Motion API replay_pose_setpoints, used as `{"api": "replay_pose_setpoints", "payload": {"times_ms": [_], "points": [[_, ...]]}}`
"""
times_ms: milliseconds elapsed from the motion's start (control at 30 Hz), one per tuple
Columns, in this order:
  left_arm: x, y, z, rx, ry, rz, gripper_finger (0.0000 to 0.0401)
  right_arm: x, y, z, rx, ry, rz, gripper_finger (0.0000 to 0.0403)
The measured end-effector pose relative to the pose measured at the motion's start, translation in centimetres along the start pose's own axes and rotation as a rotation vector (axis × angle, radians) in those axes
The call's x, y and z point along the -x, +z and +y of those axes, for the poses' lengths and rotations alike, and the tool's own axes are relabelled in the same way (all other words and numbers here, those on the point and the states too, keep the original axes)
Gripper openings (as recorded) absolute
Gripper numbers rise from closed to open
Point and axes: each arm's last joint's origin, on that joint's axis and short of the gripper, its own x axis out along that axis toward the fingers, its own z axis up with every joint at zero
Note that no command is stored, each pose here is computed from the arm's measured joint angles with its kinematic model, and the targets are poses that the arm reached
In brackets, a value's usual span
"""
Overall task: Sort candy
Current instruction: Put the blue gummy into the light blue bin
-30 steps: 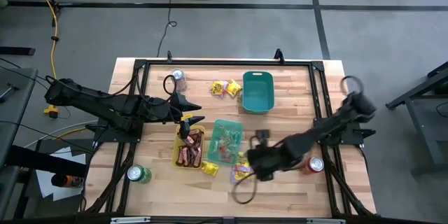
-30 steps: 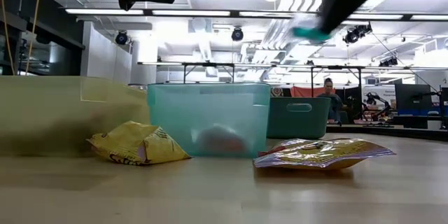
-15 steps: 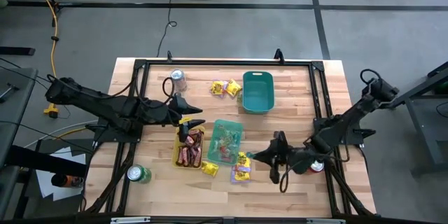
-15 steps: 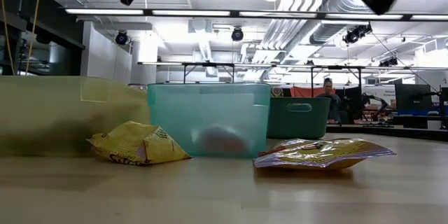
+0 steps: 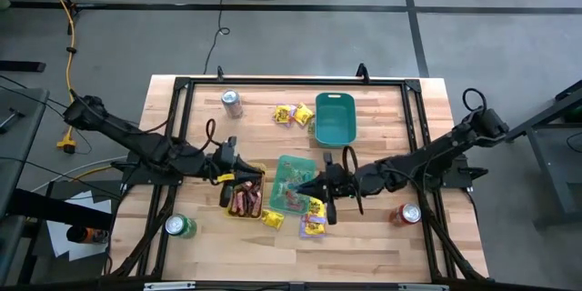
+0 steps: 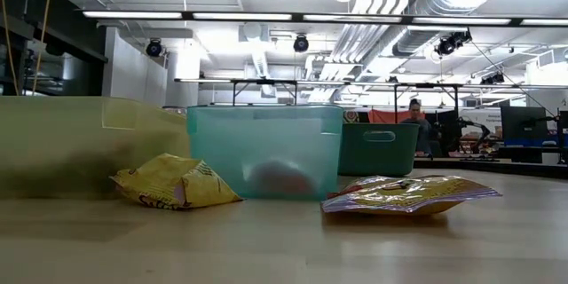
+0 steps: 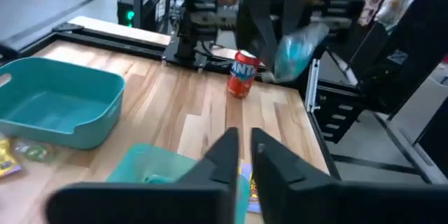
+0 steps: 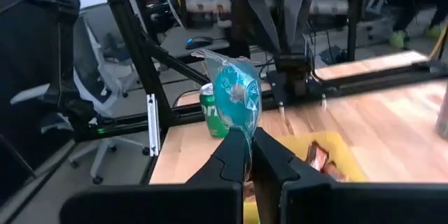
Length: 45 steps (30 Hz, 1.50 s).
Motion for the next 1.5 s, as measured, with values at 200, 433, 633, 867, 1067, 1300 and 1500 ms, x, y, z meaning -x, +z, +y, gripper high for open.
{"api": "replay_pose_setpoints", "payload": {"times_ms": [200, 433, 633, 867, 1067, 1300, 1500], "points": [[-0.6, -2.9, 0.5, 0.086, -0.049, -0.117, 0.0005, -0.3, 0.4, -0.7, 0.038, -0.022, 0.016, 0.0], [-0.5, -4.1, 1.0, 0.171, -0.091, -0.226, 0.0001, -0.6, 0.2, -1.4, 0.028, -0.049, 0.033, 0.0], [-0.4, -3.8, 0.9, 0.182, -0.093, -0.255, 0.0001, -1.4, -0.7, -2.2, 0.013, -0.086, 0.077, 0.0], [-0.4, -3.8, 1.1, 0.184, -0.078, -0.257, 0.0, -3.9, -5.2, -3.3, -0.008, -0.157, 0.245, 0.0], [-0.4, -3.8, 1.1, 0.218, -0.082, -0.254, 0.0, -4.9, -7.4, -3.8, -0.039, -0.251, 0.283, 0.0], [-0.4, -3.8, 1.1, 0.227, -0.083, -0.254, 0.0, -5.0, -7.3, -4.6, -0.045, -0.273, 0.282, 0.001], [-0.4, -3.8, 1.1, 0.243, -0.085, -0.253, 0.0, -5.1, -7.3, -5.1, -0.103, -0.257, 0.305, 0.0067]]}}
